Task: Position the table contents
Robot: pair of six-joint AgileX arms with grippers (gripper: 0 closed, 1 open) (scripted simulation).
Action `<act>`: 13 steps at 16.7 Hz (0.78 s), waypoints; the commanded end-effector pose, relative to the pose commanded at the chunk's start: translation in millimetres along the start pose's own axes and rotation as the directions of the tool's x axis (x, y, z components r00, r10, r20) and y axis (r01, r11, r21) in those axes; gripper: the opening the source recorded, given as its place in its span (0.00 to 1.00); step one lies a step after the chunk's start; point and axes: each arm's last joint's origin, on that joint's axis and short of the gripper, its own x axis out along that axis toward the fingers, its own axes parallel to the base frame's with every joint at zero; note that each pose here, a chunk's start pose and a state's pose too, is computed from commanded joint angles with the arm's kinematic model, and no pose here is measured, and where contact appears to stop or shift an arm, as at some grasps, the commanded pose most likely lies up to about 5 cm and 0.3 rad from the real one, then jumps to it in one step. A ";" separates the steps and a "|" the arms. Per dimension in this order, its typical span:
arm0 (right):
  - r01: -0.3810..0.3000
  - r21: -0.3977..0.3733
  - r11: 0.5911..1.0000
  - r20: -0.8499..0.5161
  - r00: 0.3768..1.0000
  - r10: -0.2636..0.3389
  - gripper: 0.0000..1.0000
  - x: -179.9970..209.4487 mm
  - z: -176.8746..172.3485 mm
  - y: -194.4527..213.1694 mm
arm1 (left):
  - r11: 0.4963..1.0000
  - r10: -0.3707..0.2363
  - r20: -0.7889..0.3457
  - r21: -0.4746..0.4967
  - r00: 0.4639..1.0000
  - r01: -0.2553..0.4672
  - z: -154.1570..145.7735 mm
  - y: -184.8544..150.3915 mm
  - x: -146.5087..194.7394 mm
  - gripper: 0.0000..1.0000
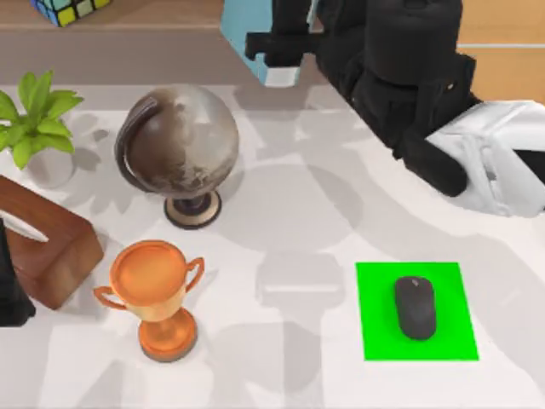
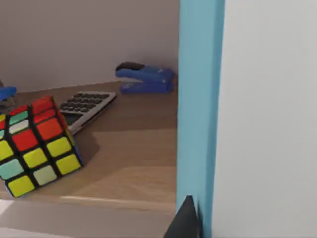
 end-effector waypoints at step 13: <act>0.171 0.717 0.675 -0.242 0.970 0.011 0.00 -115.0 -35.0 -191.2 | 1.000 0.000 0.000 0.000 1.000 0.000 0.0 0.0 0.0 1.00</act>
